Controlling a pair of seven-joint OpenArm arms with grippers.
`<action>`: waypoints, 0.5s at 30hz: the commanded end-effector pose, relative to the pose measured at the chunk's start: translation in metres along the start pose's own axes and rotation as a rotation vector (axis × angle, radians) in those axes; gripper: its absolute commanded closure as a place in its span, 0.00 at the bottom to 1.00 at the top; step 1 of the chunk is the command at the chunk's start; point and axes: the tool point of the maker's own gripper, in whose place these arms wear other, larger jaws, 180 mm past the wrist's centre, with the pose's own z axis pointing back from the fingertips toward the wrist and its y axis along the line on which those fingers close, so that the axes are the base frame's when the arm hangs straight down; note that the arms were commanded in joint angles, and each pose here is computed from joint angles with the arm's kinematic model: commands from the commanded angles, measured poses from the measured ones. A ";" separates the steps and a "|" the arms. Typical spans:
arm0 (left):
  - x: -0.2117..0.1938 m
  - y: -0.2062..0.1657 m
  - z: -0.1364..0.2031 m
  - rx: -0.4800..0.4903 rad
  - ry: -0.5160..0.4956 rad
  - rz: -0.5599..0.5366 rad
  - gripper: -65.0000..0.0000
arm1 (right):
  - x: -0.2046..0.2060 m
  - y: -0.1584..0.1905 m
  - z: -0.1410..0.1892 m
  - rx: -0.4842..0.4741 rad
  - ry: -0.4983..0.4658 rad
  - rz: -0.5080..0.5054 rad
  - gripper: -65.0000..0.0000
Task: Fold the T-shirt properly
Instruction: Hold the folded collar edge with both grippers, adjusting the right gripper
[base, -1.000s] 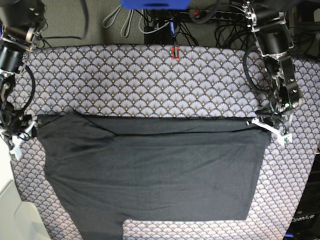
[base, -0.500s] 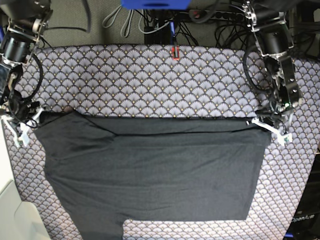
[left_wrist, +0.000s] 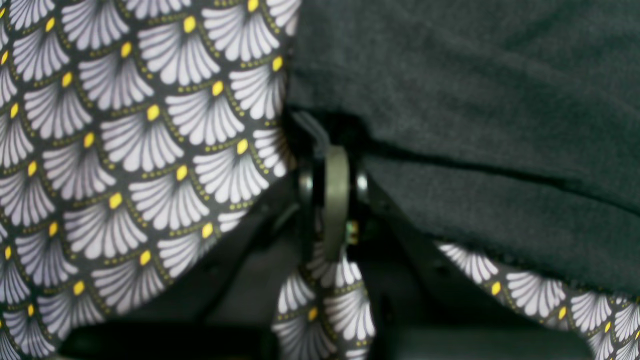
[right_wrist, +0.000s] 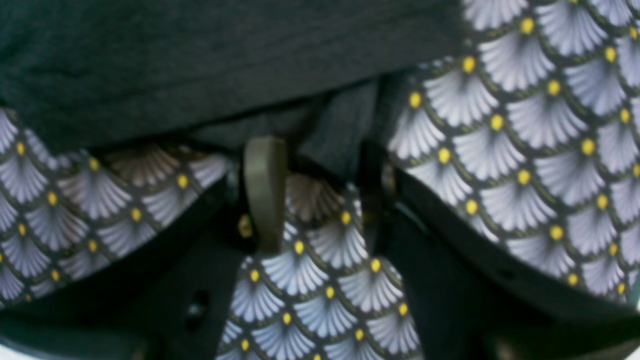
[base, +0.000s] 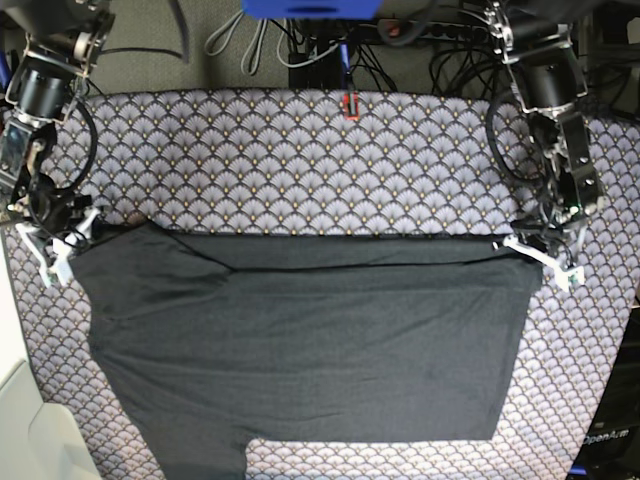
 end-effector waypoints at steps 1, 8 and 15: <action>0.025 0.002 0.004 0.004 -0.061 -0.007 0.99 | 0.021 -0.010 0.008 -0.020 -0.059 0.012 0.61; 0.025 0.002 0.004 0.004 -0.061 -0.007 0.99 | 0.029 -0.010 0.009 -0.021 -0.105 0.013 0.61; 0.025 0.002 0.004 0.004 -0.063 -0.006 0.99 | 0.029 -0.010 0.009 -0.022 -0.108 0.013 0.61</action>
